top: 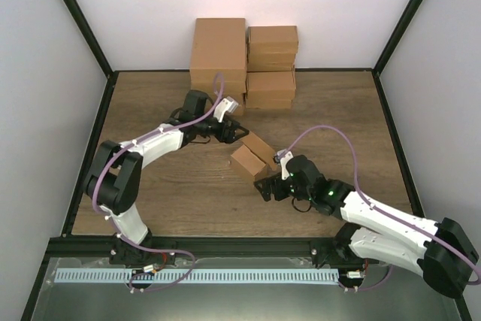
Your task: Fold the paper box
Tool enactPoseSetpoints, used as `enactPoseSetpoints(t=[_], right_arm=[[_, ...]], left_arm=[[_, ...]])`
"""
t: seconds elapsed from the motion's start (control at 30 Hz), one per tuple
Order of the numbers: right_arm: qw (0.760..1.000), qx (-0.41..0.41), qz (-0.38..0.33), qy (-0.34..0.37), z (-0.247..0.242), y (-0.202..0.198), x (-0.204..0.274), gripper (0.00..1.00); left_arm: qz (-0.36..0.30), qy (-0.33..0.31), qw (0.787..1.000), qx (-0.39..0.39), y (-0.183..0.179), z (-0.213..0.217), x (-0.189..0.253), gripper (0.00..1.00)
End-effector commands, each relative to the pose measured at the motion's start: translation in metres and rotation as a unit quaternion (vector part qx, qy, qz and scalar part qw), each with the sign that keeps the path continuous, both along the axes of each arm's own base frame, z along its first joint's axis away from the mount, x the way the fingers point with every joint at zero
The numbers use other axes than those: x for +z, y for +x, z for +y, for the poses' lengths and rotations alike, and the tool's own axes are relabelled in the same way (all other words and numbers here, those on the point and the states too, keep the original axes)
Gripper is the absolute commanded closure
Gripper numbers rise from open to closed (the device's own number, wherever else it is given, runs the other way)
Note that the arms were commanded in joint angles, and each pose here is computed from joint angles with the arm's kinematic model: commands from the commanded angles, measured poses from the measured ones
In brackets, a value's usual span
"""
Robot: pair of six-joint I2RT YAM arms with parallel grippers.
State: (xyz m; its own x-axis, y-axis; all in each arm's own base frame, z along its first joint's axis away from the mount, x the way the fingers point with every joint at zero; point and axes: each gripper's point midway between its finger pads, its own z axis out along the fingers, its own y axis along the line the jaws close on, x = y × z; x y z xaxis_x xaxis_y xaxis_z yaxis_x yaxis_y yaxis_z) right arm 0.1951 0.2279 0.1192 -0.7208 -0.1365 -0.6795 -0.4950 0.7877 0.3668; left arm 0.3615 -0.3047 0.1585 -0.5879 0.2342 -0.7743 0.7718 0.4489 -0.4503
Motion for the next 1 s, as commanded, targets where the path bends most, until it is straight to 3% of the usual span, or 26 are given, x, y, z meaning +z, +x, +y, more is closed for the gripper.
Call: enactPoseSetpoints(t=[0.0,0.2,0.4,0.57,0.97], right_arm=[[1.000,-0.015,-0.017,0.012,0.005,0.012,0.016,0.00],[1.000,-0.011,-0.018,0.004,0.009,0.016,0.015,0.00],[1.000,-0.014,-0.020,-0.004,0.012,0.023,0.011,0.03],[0.999,-0.010,-0.028,0.013,0.017,0.025,0.016,0.10],[0.997,-0.066,-0.006,0.029,0.006,0.041,0.013,0.16]], left_arm=[[-0.002,-0.008,1.000,-0.013,-0.013,0.001,0.003,0.38],[-0.003,0.021,1.000,0.015,-0.021,0.003,-0.001,0.55],[-0.013,0.040,0.998,0.053,-0.024,0.008,0.001,0.65],[-0.015,0.045,0.998,0.052,-0.034,0.004,0.005,0.68],[-0.010,0.067,0.996,0.057,-0.044,-0.002,0.000,0.71]])
